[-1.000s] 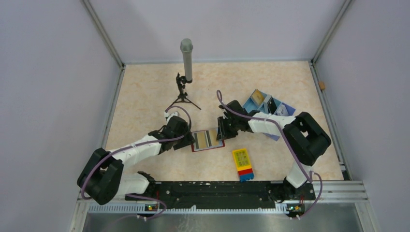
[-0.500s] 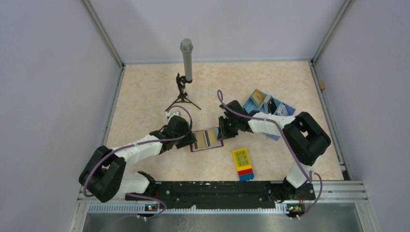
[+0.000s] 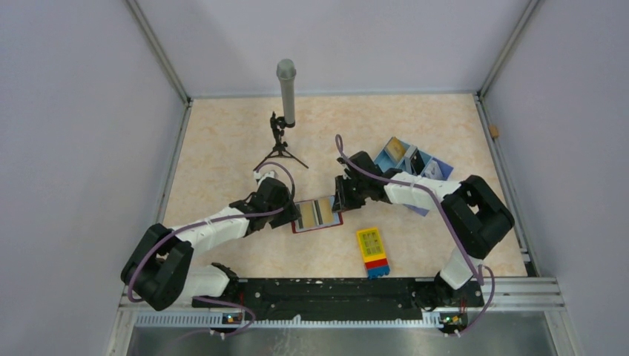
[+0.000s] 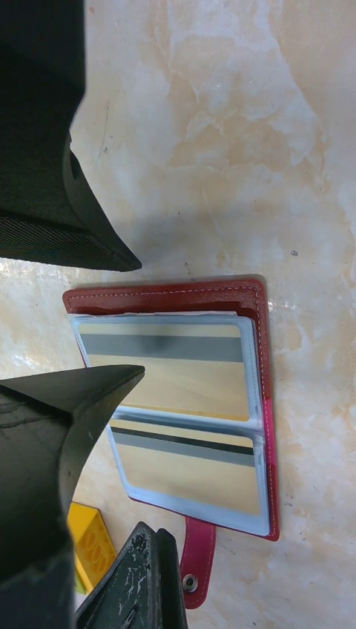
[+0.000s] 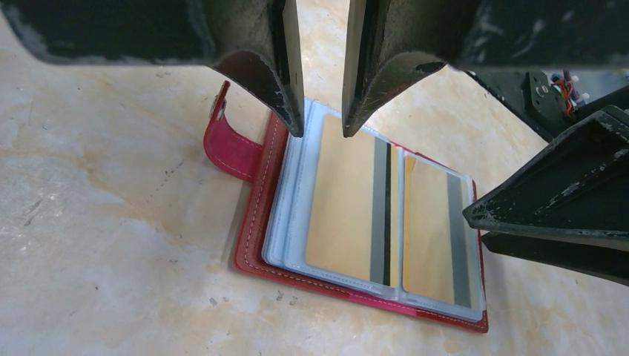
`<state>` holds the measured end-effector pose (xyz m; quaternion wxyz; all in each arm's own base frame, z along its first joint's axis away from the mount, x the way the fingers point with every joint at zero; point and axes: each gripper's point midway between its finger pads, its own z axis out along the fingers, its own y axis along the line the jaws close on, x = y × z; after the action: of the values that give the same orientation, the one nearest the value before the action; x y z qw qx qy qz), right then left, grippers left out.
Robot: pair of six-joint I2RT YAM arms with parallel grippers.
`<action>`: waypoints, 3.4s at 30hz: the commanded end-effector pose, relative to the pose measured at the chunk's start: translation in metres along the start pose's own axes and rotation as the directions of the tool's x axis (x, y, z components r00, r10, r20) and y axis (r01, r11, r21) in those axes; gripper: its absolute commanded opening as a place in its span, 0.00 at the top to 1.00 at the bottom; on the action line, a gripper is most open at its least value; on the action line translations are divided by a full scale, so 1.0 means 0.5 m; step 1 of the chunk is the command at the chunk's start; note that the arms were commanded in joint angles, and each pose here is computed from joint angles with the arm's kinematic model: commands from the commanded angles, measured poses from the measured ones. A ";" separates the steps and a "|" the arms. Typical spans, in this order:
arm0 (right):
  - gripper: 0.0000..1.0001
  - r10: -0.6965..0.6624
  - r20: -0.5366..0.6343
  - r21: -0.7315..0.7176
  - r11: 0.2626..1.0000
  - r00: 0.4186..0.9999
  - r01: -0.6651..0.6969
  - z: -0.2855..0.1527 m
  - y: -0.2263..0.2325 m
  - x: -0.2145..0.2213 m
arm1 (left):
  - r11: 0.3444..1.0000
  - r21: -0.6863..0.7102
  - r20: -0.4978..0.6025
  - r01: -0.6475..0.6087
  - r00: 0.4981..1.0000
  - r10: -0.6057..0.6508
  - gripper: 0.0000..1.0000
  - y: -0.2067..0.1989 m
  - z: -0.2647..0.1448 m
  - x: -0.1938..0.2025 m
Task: Put the credit cards into the card holder
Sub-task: Insert the credit card into the card holder.
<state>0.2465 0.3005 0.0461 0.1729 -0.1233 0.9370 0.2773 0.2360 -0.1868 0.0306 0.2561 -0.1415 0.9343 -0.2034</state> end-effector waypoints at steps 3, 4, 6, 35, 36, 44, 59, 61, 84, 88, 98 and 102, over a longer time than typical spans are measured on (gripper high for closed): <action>0.77 -0.016 0.006 -0.053 0.998 1.000 0.016 0.013 0.023 0.000 | 0.999 -0.043 -0.028 0.007 1.000 -0.008 0.49 0.029 0.005 0.020; 0.77 -0.014 0.003 -0.052 0.999 1.000 0.015 0.016 0.022 0.002 | 0.999 -0.042 -0.027 0.007 1.000 -0.008 0.49 0.028 0.005 0.020; 0.77 -0.014 -0.004 -0.046 0.999 1.000 0.014 0.022 0.017 0.005 | 0.999 -0.043 -0.027 0.009 1.000 -0.011 0.50 0.029 0.005 0.020; 0.77 -0.011 0.030 -0.004 1.000 0.999 0.011 0.008 0.013 -0.007 | 1.000 -0.017 -0.041 0.015 0.999 -0.016 0.53 0.021 0.008 0.027; 0.76 -0.014 0.032 -0.004 1.000 0.999 0.014 0.005 0.014 -0.008 | 1.000 -0.018 -0.039 0.015 0.999 -0.016 0.53 0.021 0.008 0.025; 0.79 -0.016 0.030 -0.054 0.998 0.999 0.018 0.009 0.033 -0.010 | 1.000 -0.019 -0.039 0.015 0.999 -0.015 0.54 0.021 0.007 0.025; 0.82 -0.004 0.000 -0.018 1.000 1.000 0.004 0.034 0.011 0.004 | 1.000 -0.021 -0.041 0.010 0.999 -0.010 0.54 0.019 0.007 0.024; 0.82 -0.004 -0.004 -0.016 1.000 1.000 0.004 0.037 0.009 0.006 | 1.000 -0.019 -0.041 0.009 0.999 -0.010 0.54 0.018 0.007 0.024; 0.82 0.044 0.036 -0.190 0.981 0.998 -0.037 0.024 0.082 -0.021 | 1.000 -0.006 -0.045 0.015 0.999 -0.016 0.55 0.015 0.008 0.027; 0.82 0.052 0.038 -0.212 0.976 0.998 -0.043 0.020 0.091 -0.022 | 1.000 -0.004 -0.044 0.017 0.999 -0.017 0.55 0.015 0.006 0.026; 0.78 0.045 0.038 -0.242 0.970 0.998 -0.034 0.028 0.104 -0.019 | 1.000 0.000 -0.044 0.016 0.999 -0.016 0.55 0.013 0.007 0.027; 0.75 0.021 0.054 -0.184 0.983 0.998 -0.011 0.029 0.097 -0.023 | 1.000 0.002 -0.042 0.016 0.999 -0.016 0.55 0.012 0.006 0.026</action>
<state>0.2412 0.3397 0.0470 0.1548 -0.1054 0.9098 0.3705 0.2334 -0.1897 0.0293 0.2484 -0.1457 0.9332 -0.2152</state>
